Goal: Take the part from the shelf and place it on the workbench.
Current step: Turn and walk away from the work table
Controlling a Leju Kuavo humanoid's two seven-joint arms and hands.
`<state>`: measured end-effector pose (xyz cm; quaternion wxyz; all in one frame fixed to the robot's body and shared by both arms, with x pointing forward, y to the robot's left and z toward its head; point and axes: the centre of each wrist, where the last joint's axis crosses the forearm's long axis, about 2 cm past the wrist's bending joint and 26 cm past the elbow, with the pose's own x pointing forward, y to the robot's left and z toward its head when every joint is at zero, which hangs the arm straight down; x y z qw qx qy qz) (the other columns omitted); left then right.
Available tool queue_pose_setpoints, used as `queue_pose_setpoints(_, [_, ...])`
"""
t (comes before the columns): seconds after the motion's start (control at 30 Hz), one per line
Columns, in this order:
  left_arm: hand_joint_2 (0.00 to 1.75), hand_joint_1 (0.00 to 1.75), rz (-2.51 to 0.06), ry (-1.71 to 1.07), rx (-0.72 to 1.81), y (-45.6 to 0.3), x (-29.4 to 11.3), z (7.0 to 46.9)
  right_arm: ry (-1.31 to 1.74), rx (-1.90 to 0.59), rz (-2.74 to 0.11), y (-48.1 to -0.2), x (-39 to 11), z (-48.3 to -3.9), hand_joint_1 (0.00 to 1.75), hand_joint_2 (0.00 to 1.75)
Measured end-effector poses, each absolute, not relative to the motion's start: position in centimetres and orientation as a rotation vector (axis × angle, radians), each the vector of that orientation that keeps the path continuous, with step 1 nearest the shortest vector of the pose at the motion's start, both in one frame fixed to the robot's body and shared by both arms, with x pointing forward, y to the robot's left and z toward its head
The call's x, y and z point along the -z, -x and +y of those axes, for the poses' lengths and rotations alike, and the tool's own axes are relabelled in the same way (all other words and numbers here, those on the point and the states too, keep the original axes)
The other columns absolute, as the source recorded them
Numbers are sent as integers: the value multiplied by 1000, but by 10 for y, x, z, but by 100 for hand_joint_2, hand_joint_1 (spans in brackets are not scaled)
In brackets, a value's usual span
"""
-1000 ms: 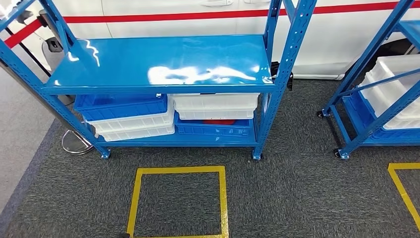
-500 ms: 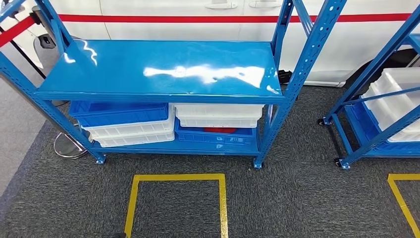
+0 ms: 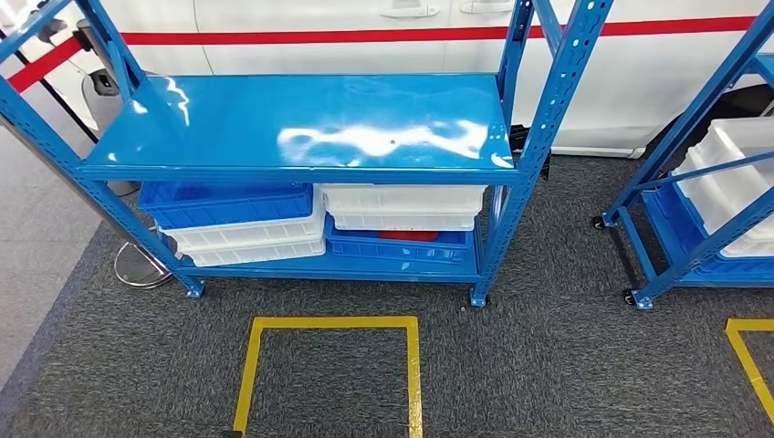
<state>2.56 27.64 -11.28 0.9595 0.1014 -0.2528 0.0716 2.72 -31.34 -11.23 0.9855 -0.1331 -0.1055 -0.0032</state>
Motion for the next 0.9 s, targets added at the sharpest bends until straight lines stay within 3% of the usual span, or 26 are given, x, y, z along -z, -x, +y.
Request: queue_pose_setpoints(0.9, [0,0,-528,-188,-128,-32,112,276,249,-87,-173,-29,112,-310,0,0])
